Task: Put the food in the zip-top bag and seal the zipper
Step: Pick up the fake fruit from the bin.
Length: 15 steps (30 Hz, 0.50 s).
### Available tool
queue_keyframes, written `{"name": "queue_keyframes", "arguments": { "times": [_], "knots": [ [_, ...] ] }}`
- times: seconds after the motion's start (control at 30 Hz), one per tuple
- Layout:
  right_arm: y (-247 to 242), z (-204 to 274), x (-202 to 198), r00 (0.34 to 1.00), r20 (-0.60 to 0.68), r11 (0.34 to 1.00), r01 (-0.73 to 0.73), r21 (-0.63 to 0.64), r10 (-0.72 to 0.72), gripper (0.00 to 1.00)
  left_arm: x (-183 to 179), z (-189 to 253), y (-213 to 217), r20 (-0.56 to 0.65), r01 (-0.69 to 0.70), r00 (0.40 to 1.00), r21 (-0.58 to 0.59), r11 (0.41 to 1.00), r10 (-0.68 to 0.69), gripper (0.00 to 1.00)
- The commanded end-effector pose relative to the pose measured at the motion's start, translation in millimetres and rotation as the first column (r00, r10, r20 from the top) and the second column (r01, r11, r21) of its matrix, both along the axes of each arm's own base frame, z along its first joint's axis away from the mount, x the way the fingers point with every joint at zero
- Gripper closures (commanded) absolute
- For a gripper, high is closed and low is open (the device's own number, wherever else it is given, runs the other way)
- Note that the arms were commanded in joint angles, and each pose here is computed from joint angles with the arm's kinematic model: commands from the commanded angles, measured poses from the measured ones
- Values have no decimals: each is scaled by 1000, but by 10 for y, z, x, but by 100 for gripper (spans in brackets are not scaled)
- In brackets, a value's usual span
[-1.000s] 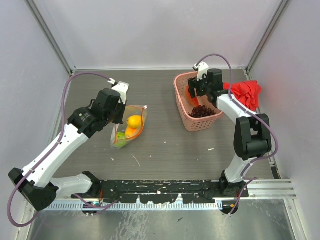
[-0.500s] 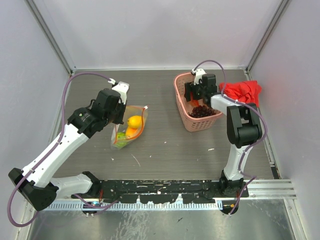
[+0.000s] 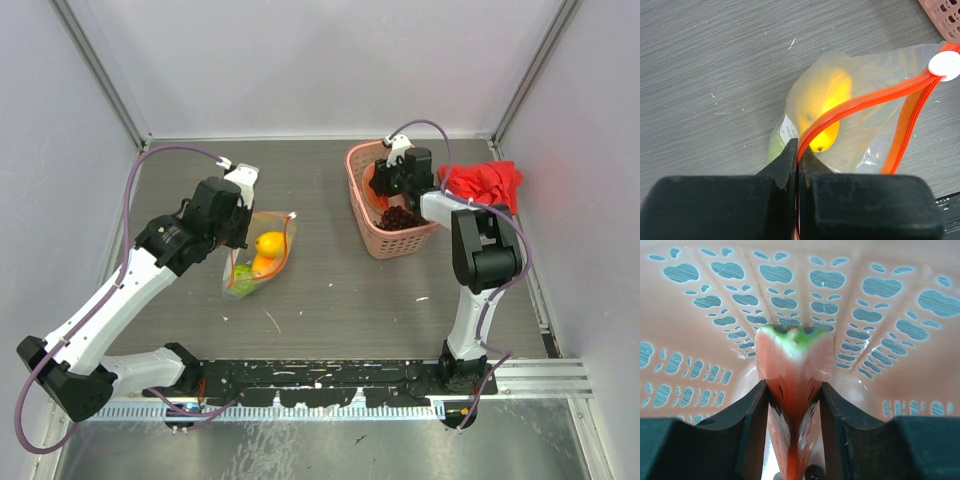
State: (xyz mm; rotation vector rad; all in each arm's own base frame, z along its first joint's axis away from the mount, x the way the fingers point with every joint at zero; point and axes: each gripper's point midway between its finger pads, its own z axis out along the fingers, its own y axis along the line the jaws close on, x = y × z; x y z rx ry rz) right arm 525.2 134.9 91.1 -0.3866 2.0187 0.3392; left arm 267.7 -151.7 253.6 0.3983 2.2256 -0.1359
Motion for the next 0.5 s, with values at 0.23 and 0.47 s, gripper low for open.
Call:
{"name": "queue_keyframes", "arguments": {
  "times": [0.23, 0.47],
  "knots": [
    [96, 696, 24, 982, 189, 997, -32, 67, 19, 58, 83, 179, -80, 65, 9, 998, -67, 998, -5, 100],
    [122, 389, 62, 994, 112, 995, -12, 100, 0, 56, 81, 166, -85, 62, 10, 998, -65, 998, -6, 100]
  ]
}}
